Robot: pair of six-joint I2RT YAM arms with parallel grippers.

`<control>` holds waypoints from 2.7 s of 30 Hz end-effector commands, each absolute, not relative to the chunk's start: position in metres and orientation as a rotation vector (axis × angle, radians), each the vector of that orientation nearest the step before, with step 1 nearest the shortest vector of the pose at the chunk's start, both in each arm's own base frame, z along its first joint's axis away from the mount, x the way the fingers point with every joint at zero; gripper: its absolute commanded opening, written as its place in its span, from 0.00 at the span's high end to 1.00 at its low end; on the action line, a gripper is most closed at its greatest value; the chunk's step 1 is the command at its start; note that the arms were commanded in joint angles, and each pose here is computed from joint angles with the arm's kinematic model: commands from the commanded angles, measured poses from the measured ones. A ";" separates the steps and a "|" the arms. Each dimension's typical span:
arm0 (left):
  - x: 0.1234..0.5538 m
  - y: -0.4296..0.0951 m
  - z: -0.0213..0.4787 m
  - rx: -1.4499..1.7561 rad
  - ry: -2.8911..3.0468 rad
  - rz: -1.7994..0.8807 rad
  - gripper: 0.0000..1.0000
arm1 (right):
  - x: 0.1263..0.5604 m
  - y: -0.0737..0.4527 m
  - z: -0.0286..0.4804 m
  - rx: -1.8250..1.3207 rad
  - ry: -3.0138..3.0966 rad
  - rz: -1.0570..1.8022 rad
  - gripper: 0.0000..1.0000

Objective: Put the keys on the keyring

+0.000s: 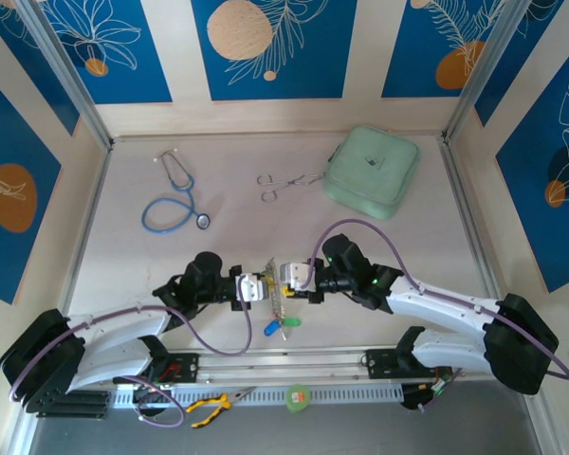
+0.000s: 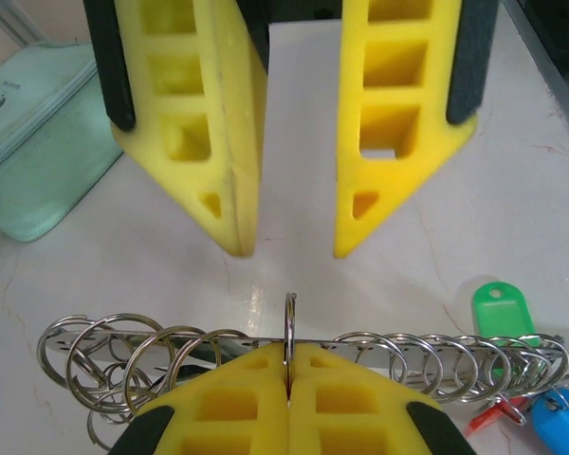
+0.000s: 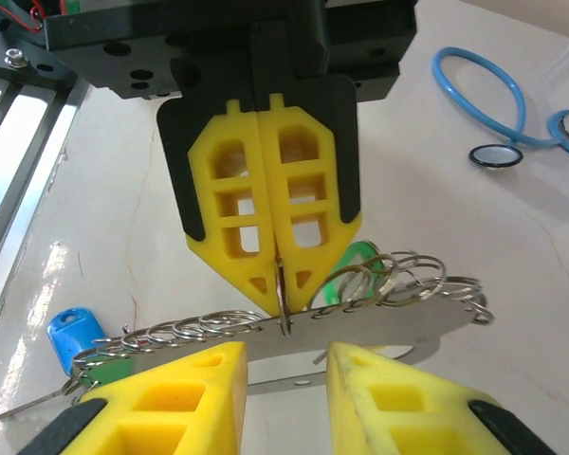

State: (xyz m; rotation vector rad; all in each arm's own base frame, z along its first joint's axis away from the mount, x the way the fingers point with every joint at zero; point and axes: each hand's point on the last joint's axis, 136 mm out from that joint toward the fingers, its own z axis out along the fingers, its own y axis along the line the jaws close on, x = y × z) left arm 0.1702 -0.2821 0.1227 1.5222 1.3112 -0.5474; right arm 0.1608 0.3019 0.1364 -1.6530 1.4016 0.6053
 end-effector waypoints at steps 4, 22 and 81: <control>0.164 -0.290 0.134 1.517 1.245 -0.595 1.00 | 0.159 0.315 0.139 -1.670 1.352 0.630 0.76; 0.165 -0.291 0.135 1.502 1.253 -0.610 0.92 | 0.156 0.325 0.140 -1.677 1.321 0.654 1.00; 0.286 -0.065 0.240 0.343 1.659 0.344 1.00 | 0.177 0.402 0.140 -1.664 1.568 0.773 0.68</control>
